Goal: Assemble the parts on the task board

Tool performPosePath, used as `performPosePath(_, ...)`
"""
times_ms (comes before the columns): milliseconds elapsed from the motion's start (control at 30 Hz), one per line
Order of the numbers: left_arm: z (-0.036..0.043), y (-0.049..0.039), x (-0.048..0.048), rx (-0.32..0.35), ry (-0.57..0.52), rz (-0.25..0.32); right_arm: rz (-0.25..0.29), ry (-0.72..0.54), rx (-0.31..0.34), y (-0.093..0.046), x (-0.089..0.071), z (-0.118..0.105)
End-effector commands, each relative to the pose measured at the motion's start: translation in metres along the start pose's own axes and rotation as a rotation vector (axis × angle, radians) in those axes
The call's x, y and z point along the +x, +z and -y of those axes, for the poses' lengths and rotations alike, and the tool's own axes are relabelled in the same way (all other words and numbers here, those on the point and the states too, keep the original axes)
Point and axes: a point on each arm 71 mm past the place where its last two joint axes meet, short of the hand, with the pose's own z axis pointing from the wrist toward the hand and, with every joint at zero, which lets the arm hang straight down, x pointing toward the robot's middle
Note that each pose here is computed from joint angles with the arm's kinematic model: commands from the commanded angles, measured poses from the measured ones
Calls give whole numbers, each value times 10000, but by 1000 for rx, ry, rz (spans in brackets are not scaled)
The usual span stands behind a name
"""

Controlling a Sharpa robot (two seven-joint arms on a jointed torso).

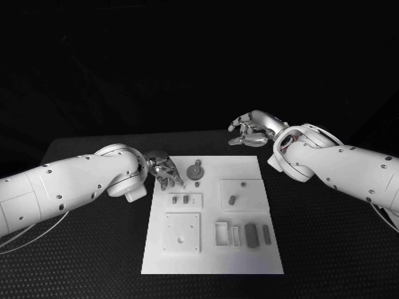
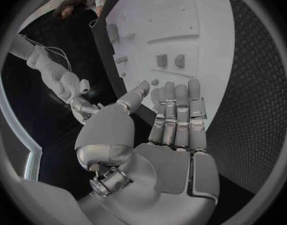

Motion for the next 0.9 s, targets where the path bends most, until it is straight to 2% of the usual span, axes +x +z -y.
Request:
performPosePath(33,245,-12,-61,232,124,161,-10,-4,-10,4,8,2)
performPosePath(200,412,-20,-54,359,284,291,-9,-4,-8,10,7,10)
performPosePath(300,476,0,-30,398,355,330,-6,-4,-7,13,5,15)
performPosePath(400,518,37,19,415,423,337,-5,-5,-5,14,1,24)
performPosePath(633,545,144,130,429,517,344,-3,-5,-4,26,2,28)
performPosePath(900,529,241,203,420,575,331,-1,-5,-5,32,5,25)
